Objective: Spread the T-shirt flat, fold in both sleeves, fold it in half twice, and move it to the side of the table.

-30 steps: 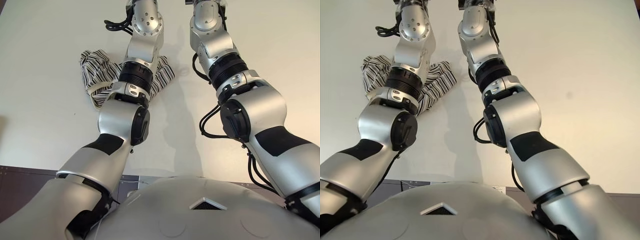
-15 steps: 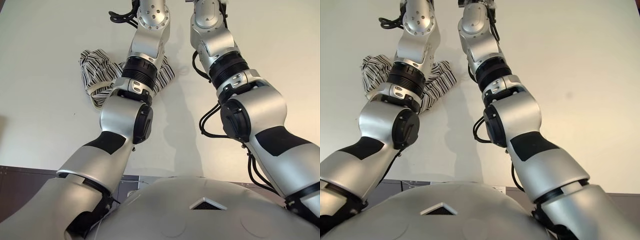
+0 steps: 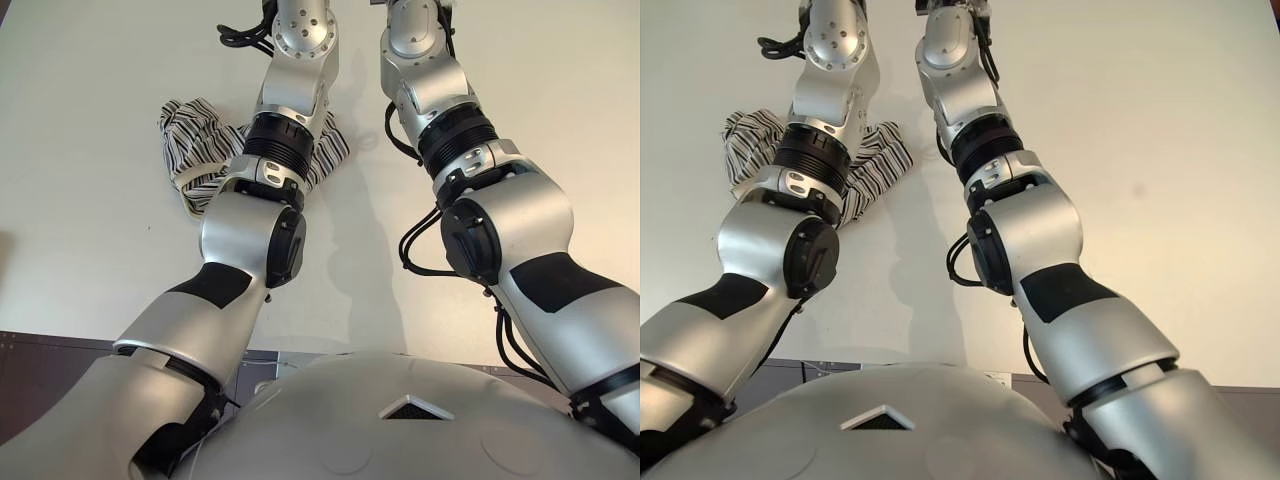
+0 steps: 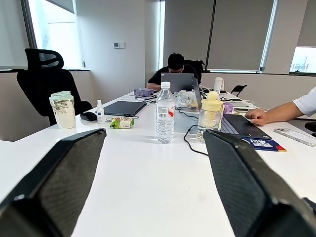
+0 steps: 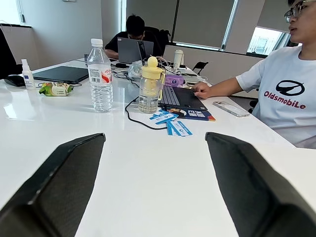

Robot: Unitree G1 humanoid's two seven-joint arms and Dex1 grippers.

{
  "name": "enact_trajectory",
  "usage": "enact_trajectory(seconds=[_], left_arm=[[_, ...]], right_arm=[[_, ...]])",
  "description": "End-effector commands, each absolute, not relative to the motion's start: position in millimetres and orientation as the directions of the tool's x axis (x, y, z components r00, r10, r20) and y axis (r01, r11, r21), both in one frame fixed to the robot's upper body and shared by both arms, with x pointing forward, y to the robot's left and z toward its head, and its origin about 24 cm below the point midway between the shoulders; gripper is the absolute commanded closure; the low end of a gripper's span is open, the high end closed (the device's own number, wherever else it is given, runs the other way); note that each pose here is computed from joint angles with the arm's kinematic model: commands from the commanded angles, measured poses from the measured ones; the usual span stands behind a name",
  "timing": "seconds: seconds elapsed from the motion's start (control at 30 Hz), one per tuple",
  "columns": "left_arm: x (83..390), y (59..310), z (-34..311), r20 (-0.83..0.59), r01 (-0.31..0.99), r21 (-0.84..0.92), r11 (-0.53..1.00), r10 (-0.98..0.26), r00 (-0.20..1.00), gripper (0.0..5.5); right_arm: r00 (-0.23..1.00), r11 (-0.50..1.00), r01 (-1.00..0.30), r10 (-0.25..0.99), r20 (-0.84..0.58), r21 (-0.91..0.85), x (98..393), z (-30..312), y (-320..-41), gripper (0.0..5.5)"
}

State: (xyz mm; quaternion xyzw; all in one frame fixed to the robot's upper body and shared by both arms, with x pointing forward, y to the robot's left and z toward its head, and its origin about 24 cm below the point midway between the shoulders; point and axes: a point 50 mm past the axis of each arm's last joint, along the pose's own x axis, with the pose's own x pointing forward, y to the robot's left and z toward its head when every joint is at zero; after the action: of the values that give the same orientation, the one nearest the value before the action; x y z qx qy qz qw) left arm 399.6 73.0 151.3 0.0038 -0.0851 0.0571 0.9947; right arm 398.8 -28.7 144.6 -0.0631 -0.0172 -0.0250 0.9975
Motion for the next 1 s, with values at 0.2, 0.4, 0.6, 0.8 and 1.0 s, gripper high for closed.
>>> enact_trajectory(seconds=[0.2, 0.4, 0.6, 0.8, 1.0], left_arm=[[401.0, 76.3, 154.1, 0.176, -0.121, -0.005, 0.993, 0.12, 0.977, 1.83], [394.8, 93.6, 157.3, 0.187, -0.053, -0.252, 0.966, 0.103, 0.977, 1.83], [291.1, 168.6, 129.7, 0.149, 0.324, 0.055, 0.945, -0.328, 0.933, 1.83], [239.8, 232.7, 72.4, -0.348, 0.539, 0.341, 0.77, -0.429, 0.833, 1.83], [240.6, 263.7, 92.7, -0.298, 0.447, 0.395, 0.803, -0.348, 0.889, 1.83]], right_arm=[[0.999, 0.991, 0.032, -0.03, 0.016, -0.131, 397.6, 142.8, -23.6, 1.76], [0.985, 0.994, -0.112, 0.112, 0.134, -0.012, 389.9, 149.4, -17.7, 1.76], [0.699, 0.661, -0.639, 0.713, 0.063, -0.394, 288.6, 108.0, -16.0, 1.76], [0.609, 0.459, -0.782, 0.708, -0.358, -0.422, 263.1, 60.3, -10.0, 1.76], [0.608, 0.389, -0.771, 0.684, -0.403, -0.503, 255.9, 58.3, -2.9, 1.76]])
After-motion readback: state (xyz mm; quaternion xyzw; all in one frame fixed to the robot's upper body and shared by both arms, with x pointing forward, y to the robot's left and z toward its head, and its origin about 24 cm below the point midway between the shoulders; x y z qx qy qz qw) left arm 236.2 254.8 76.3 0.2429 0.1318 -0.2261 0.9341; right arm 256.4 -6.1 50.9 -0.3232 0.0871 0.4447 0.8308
